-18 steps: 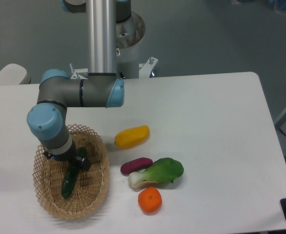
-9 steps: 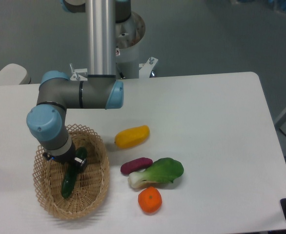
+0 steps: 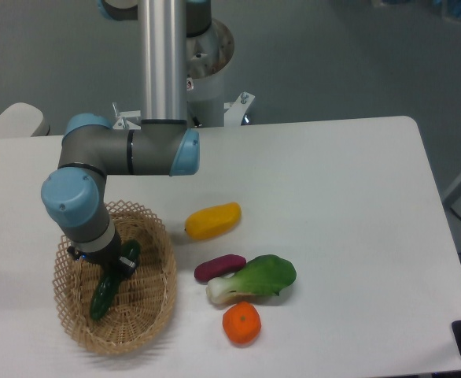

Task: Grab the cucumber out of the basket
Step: 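Lift the cucumber out of the basket and carry it toward the bok choy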

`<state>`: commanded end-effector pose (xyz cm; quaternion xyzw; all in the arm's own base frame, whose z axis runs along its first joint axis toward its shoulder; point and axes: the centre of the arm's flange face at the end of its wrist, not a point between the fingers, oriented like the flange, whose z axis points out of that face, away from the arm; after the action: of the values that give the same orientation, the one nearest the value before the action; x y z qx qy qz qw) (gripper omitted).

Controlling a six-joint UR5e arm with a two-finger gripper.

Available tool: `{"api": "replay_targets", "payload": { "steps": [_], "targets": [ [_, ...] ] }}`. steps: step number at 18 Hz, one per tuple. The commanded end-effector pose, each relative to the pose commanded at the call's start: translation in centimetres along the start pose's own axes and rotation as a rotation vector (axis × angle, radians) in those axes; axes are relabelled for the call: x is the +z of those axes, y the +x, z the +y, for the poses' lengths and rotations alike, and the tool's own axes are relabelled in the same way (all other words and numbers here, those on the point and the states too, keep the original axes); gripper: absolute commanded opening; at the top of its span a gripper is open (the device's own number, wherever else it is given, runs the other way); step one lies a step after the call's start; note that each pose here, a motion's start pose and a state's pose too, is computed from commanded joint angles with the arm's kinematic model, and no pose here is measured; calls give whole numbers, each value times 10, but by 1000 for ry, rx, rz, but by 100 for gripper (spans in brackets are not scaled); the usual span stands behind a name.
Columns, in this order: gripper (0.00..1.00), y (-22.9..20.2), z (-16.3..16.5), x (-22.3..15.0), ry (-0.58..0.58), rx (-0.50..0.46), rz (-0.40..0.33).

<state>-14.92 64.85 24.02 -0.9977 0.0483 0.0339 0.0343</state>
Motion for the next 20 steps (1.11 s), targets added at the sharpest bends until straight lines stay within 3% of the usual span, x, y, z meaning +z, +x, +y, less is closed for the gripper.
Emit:
{"api": "replay_targets", "payload": {
  "steps": [6,8,20],
  "targets": [
    [28,-43,-1,-66,88,4,-59],
    [28,-69,7,-81,87,48,-67],
    [30,-246,115,-129,20,253,-71]
  ]
}}
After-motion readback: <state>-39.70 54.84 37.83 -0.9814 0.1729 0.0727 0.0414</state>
